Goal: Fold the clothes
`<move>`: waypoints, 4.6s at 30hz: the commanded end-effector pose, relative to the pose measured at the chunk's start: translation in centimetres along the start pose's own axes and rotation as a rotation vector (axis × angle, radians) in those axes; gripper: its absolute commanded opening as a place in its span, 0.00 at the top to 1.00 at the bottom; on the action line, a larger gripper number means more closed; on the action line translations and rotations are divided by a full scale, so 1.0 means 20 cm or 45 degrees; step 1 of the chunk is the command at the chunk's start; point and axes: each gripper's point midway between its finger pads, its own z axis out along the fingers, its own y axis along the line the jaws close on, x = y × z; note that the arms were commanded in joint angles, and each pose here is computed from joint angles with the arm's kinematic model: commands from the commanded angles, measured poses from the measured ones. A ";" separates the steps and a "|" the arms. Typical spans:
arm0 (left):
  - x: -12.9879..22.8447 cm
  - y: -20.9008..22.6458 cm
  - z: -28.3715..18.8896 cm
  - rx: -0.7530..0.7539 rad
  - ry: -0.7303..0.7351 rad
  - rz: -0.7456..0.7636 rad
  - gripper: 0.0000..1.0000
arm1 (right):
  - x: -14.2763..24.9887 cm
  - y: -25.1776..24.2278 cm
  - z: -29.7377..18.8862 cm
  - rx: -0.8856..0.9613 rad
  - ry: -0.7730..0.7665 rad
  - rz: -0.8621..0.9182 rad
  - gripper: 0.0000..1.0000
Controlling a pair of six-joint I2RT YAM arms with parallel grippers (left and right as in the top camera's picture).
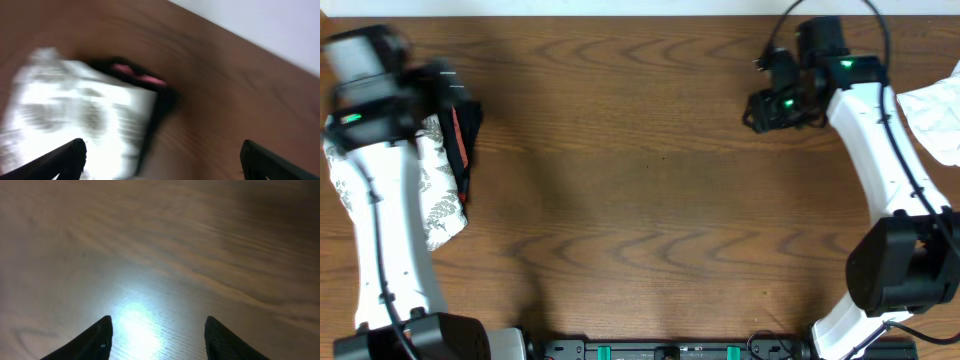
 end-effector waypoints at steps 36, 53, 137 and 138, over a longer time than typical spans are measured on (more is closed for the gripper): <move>0.35 -0.44 0.06 0.147 0.279 -0.014 0.02 | 0.17 -0.31 -0.29 0.170 -0.110 0.178 0.01; 0.32 -0.38 0.08 0.123 0.268 -0.046 0.02 | 0.06 -0.10 -0.24 0.125 -0.175 0.004 0.01; 0.32 -0.38 0.09 0.123 0.269 -0.046 0.02 | 0.78 -0.14 -0.41 0.588 -1.406 -0.329 0.01; 0.32 -0.38 0.09 0.123 0.269 -0.046 0.02 | 0.81 -0.14 -0.38 0.578 -1.366 -0.319 0.01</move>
